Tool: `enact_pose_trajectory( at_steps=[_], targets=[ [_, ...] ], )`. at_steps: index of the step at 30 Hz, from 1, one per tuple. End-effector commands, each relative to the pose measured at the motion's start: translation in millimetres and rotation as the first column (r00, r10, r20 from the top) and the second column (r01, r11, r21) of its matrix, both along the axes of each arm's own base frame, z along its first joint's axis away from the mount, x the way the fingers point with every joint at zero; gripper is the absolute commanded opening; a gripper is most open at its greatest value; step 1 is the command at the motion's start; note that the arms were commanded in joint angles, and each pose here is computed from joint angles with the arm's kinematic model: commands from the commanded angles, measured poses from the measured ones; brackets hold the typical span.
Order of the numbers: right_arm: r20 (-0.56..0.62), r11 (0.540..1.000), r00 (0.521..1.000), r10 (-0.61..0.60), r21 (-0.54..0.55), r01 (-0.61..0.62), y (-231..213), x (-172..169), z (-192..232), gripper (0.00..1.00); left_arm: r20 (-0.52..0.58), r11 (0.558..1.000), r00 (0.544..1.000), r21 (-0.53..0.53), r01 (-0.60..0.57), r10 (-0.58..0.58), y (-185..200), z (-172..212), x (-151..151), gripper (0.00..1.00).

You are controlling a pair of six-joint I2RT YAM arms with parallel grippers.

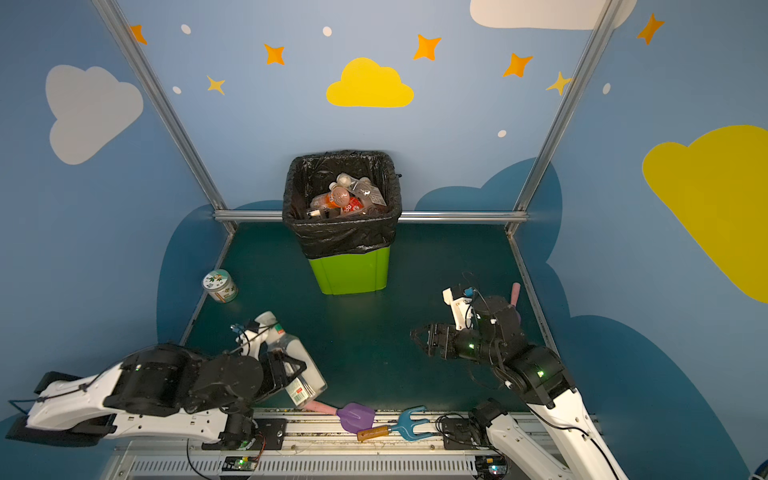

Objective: Throw the plastic bottles in the bin

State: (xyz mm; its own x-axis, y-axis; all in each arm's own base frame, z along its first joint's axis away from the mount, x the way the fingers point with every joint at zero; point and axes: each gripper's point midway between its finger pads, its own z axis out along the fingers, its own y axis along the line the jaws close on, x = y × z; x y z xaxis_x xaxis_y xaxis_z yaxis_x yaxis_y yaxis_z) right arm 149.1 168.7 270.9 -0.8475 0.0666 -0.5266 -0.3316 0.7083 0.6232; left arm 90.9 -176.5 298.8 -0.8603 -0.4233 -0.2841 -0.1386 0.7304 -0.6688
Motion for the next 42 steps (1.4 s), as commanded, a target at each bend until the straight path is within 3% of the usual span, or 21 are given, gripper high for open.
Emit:
enact_pose_trajectory(
  at_steps=[1, 3, 5, 8, 10, 12, 14, 16, 21, 25, 26, 27, 28, 30, 33, 38, 42],
  targets=[
    [0.041, 1.0, 0.999, -0.003, -0.014, 0.004, 1, 9, 9, 0.88, 0.406, 0.994, 0.914, 0.106, -0.04, -0.006, 6, 65, 44, 0.45],
    [0.045, 1.0, 0.999, -0.009, -0.021, 0.01, 1, 14, 11, 0.89, 0.559, 0.991, 0.829, 0.117, -0.058, -0.017, -3, 107, 58, 0.45],
    [0.057, 0.999, 0.998, -0.014, -0.029, 0.016, 2, 20, 14, 0.89, 0.695, 0.986, 0.719, 0.115, -0.117, 0.004, -10, 152, 72, 0.44],
    [0.068, 0.999, 0.997, -0.019, -0.032, 0.021, 5, 29, 18, 0.88, 0.835, 0.964, 0.547, 0.187, -0.188, -0.056, -15, 208, 85, 0.44],
    [0.07, 0.999, 0.997, -0.021, -0.033, 0.024, 8, 37, 20, 0.89, 0.875, 0.944, 0.48, 0.207, -0.259, -0.06, -6, 243, 102, 0.44],
    [0.067, 0.999, 0.998, -0.02, -0.03, 0.022, 12, 45, 22, 0.89, 0.889, 0.927, 0.453, 0.222, -0.301, -0.066, 6, 266, 123, 0.44],
    [0.063, 1.0, 0.998, -0.019, -0.024, 0.02, 17, 55, 24, 0.89, 0.892, 0.912, 0.449, 0.233, -0.338, -0.061, 19, 283, 149, 0.43],
    [0.06, 1.0, 0.998, -0.013, -0.018, 0.014, 23, 68, 28, 0.89, 0.877, 0.902, 0.477, 0.251, -0.352, -0.058, 29, 291, 184, 0.43],
    [0.036, 1.0, 0.999, -0.001, -0.009, 0.001, 35, 97, 32, 0.89, 0.781, 0.926, 0.624, 0.254, -0.278, -0.026, 38, 268, 291, 0.42],
    [0.006, 1.0, 1.0, -0.002, 0.01, 0.002, 40, 117, 33, 0.89, 0.663, 0.94, 0.749, 0.252, -0.232, 0.007, 49, 205, 376, 0.42],
    [0.001, 1.0, 1.0, -0.003, 0.014, 0.003, 41, 120, 33, 0.89, 0.626, 0.942, 0.78, 0.258, -0.215, 0.006, 50, 186, 389, 0.46],
    [-0.009, 1.0, 1.0, -0.004, 0.017, 0.004, 41, 123, 32, 0.89, 0.576, 0.942, 0.818, 0.273, -0.196, 0.004, 50, 163, 400, 0.7],
    [-0.016, 1.0, 1.0, -0.009, 0.019, 0.009, 40, 127, 32, 0.89, 0.532, 0.939, 0.846, 0.296, -0.172, -0.013, 47, 146, 403, 0.99],
    [-0.032, 1.0, 0.999, -0.016, 0.021, 0.017, 39, 131, 30, 0.89, 0.488, 0.922, 0.872, 0.352, -0.159, -0.035, 43, 131, 396, 1.0],
    [-0.057, 0.999, 0.998, -0.022, 0.033, 0.024, 37, 135, 27, 0.89, 0.54, 0.868, 0.838, 0.451, -0.206, -0.082, 41, 155, 371, 1.0],
    [-0.055, 0.999, 0.998, -0.039, 0.032, 0.041, 33, 139, 26, 0.89, 0.67, 0.884, 0.74, 0.378, -0.274, -0.057, 48, 212, 326, 1.0],
    [-0.068, 0.997, 0.996, -0.064, 0.026, 0.066, 25, 141, 20, 0.89, 0.676, 0.872, 0.737, 0.369, -0.322, -0.014, 67, 213, 297, 1.0]
  ],
)
